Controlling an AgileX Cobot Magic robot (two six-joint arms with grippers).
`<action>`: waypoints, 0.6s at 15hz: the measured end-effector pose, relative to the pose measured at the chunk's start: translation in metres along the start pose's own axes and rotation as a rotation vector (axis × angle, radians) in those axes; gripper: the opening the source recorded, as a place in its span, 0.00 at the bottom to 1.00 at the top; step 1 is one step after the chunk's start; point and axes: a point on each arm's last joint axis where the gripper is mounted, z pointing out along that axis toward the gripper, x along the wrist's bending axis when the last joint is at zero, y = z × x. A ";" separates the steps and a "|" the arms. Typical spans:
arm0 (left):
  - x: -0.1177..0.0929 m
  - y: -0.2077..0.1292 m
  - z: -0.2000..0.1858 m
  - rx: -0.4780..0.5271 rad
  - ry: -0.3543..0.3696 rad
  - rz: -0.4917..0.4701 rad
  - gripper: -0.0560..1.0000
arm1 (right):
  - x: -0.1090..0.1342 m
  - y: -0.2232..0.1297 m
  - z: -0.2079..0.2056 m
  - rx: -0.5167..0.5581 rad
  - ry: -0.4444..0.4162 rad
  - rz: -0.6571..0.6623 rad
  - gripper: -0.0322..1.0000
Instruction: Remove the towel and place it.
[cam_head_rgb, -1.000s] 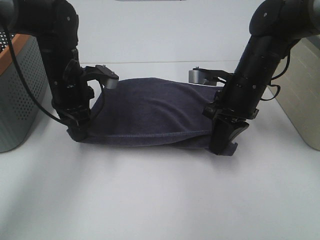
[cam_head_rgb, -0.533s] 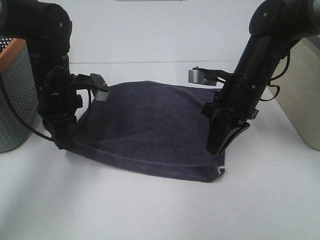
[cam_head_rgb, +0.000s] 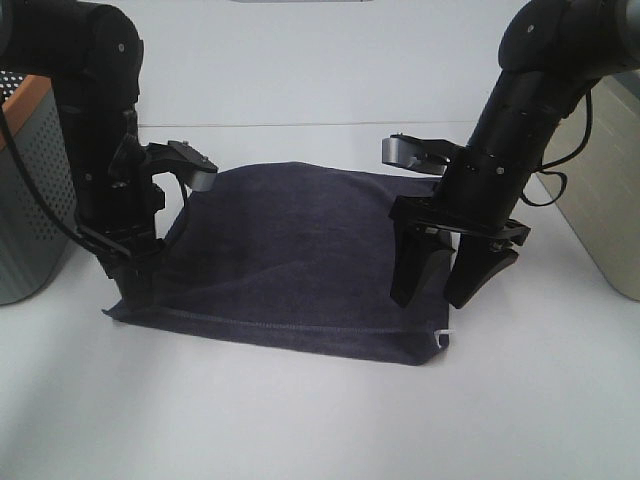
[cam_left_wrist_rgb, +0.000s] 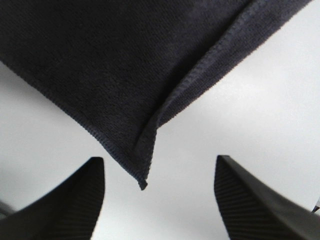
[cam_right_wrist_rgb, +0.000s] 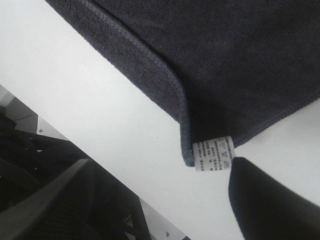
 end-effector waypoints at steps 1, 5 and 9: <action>0.000 0.000 0.000 -0.002 0.001 -0.024 0.69 | 0.000 0.000 0.000 0.000 0.000 0.012 0.75; 0.003 0.008 -0.011 -0.058 0.019 -0.139 0.79 | 0.002 0.002 -0.006 -0.021 -0.004 0.084 0.75; 0.011 0.028 -0.075 -0.262 0.090 -0.259 0.80 | 0.026 0.004 -0.071 -0.218 -0.072 0.098 0.75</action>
